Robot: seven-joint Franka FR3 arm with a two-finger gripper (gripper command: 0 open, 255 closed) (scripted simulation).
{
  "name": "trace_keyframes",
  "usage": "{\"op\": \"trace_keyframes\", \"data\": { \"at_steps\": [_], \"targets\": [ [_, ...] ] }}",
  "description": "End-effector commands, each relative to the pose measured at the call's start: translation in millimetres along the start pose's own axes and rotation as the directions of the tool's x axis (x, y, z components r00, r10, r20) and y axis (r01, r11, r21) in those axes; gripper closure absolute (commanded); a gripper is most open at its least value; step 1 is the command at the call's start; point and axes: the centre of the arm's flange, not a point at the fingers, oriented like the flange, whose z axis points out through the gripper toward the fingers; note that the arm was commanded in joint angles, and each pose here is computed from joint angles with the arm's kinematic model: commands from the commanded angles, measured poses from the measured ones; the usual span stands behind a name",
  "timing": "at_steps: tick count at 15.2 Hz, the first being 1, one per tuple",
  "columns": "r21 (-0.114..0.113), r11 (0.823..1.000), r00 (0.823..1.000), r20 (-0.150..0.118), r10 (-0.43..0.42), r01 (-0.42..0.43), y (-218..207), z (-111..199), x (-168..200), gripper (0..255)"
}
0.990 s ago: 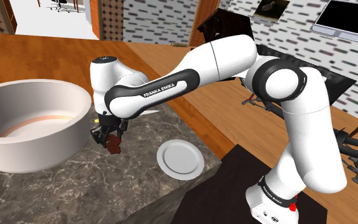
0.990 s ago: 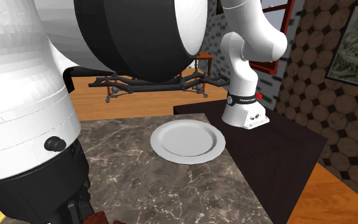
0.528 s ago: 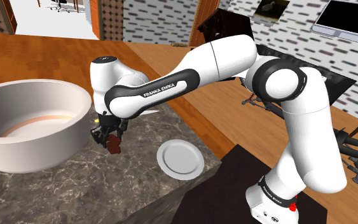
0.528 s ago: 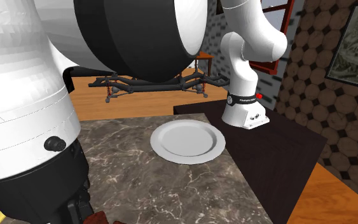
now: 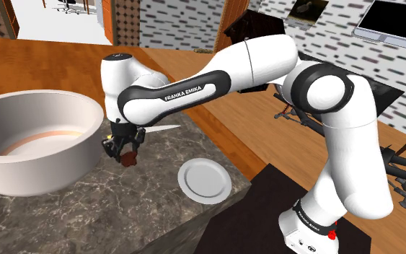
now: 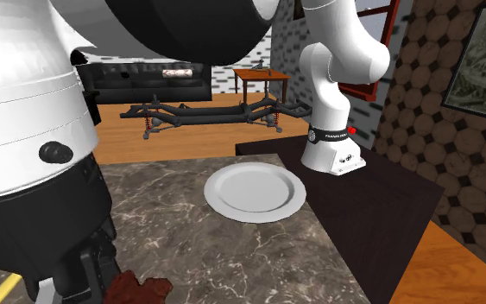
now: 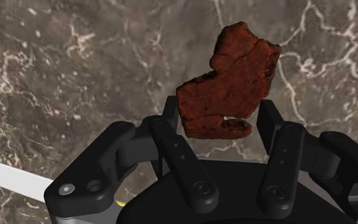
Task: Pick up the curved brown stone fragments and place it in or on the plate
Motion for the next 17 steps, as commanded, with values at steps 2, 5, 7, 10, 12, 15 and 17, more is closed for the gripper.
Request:
{"op": "trace_keyframes", "data": {
  "at_steps": [2, 5, 7, 10, 12, 15, 17],
  "targets": [
    [0.0, 1.0, 1.0, 0.0, 0.0, 0.0, 1, -15, -1, 255],
    [0.0, 1.0, 1.0, 0.0, 0.0, 0.0, 1, -31, -2, 255],
    [0.0, 1.0, 1.0, 0.0, 0.0, 0.0, 1, -41, -2, 255],
    [0.0, 1.0, 1.0, 0.0, 0.0, 0.0, 1, -57, -3, 255],
    [0.0, 1.0, 1.0, 0.0, 0.0, 0.0, 1, -55, -3, 255],
    [-0.022, 1.0, 1.0, -0.01, -0.014, 0.013, -6, -38, -24, 0],
    [-0.044, 0.999, 0.999, -0.02, -0.027, 0.027, -12, -20, -45, 0]
  ]
}}
